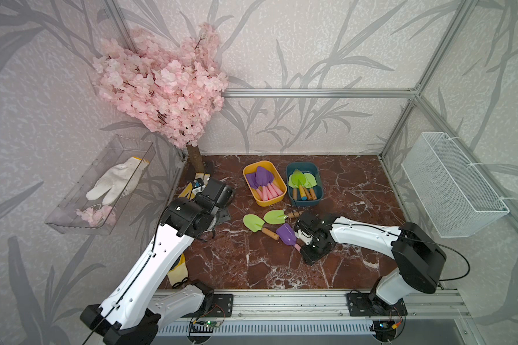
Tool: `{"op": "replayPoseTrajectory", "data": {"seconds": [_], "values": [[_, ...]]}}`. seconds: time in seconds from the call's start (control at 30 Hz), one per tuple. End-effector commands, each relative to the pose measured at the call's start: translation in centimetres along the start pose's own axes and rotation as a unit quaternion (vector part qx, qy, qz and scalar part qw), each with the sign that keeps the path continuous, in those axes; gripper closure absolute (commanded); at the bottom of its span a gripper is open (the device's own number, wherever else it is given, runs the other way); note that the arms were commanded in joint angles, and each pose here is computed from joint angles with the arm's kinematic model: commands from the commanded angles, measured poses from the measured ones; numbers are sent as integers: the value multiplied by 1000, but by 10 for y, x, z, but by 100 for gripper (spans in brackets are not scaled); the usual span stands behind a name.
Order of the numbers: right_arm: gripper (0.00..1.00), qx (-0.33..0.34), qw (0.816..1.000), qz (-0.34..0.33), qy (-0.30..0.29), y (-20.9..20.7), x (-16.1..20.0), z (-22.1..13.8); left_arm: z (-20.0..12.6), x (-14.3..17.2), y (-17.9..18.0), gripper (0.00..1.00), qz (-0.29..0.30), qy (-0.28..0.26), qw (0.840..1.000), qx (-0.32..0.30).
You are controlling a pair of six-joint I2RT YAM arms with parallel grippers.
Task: Sort the small shovels by color and place them into the storage box
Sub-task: Pick up the shovel from the center of the board.
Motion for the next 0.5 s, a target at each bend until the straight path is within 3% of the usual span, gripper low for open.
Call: {"op": "replayPoseTrajectory", "data": {"seconds": [0.0,0.47], "values": [[45,-5,1000,-9,-9,6,-9,-1,-4,2,11,34,0,-4,1000,-15],[55,-2,1000,-12,-5,5,-11,7,-7,6,20,34,-3,0,1000,-20]]}}
Point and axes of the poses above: each gripper's point midway between its finger pads, its own z axis out along the fingers, its own y axis along the line the jaws close on, x = y × z, the point moved 4 cm from there along -z, back along the fingers, and after that the axes turned 2 degrees about z, right-handed, at the moved point
